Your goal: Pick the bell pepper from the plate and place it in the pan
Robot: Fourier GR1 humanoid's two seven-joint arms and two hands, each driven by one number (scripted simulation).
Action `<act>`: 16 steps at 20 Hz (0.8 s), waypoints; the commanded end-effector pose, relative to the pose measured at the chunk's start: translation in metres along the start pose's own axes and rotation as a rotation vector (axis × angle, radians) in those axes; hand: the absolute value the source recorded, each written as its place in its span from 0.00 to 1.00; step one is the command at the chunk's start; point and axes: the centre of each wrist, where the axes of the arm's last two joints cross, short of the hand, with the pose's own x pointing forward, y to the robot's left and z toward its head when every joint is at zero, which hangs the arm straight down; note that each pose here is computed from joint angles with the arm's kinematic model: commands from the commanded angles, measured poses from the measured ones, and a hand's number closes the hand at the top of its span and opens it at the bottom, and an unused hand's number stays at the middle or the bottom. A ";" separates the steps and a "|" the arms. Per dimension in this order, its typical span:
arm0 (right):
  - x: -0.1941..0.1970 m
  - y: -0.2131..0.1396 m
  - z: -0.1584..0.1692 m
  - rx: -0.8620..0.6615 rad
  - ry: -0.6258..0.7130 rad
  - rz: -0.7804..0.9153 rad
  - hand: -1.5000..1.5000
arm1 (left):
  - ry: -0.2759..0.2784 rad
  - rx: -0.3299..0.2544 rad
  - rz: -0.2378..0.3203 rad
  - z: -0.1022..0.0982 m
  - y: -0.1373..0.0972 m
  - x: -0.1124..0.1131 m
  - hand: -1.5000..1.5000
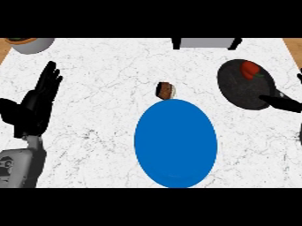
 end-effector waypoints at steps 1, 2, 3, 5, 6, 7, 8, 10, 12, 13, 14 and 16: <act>-0.014 -0.032 0.013 0.061 -0.052 -0.124 0.00 | 0.010 0.051 -0.013 0.017 0.004 -0.013 0.50; -0.028 -0.032 0.028 0.079 -0.043 -0.123 0.00 | 0.030 0.035 -0.004 0.015 0.004 -0.001 0.50; -0.024 -0.035 0.027 0.104 -0.057 -0.139 0.00 | 0.024 0.050 0.001 0.016 0.001 -0.014 0.50; -0.024 -0.045 0.033 0.105 -0.081 -0.136 0.00 | 0.023 0.059 -0.008 0.011 0.023 -0.004 0.50; -0.032 -0.061 0.045 0.097 -0.090 -0.130 0.00 | 0.007 0.053 -0.009 0.009 0.026 -0.010 0.50; -0.036 -0.071 0.054 0.121 -0.080 -0.121 0.00 | 0.027 0.062 -0.018 0.014 0.022 -0.006 0.50; -0.024 -0.060 0.049 0.123 -0.094 -0.123 0.00 | 0.030 0.037 -0.005 0.025 0.004 -0.012 0.50; -0.032 -0.083 0.071 0.122 -0.095 -0.116 0.00 | 0.027 0.061 -0.018 0.013 0.027 -0.010 0.50; -0.032 -0.078 0.089 0.129 -0.102 -0.137 0.00 | 0.036 0.074 -0.018 0.004 0.016 -0.007 0.50; -0.026 -0.097 0.093 0.138 -0.059 -0.114 0.00 | 0.034 0.069 -0.018 0.014 0.019 -0.003 0.50; -0.024 -0.087 0.103 0.155 -0.072 -0.130 0.00 | 0.050 0.052 -0.032 0.019 0.025 -0.011 0.50; -0.013 -0.095 0.124 0.149 -0.080 -0.105 0.00 | 0.034 0.057 -0.010 0.006 0.016 -0.008 0.50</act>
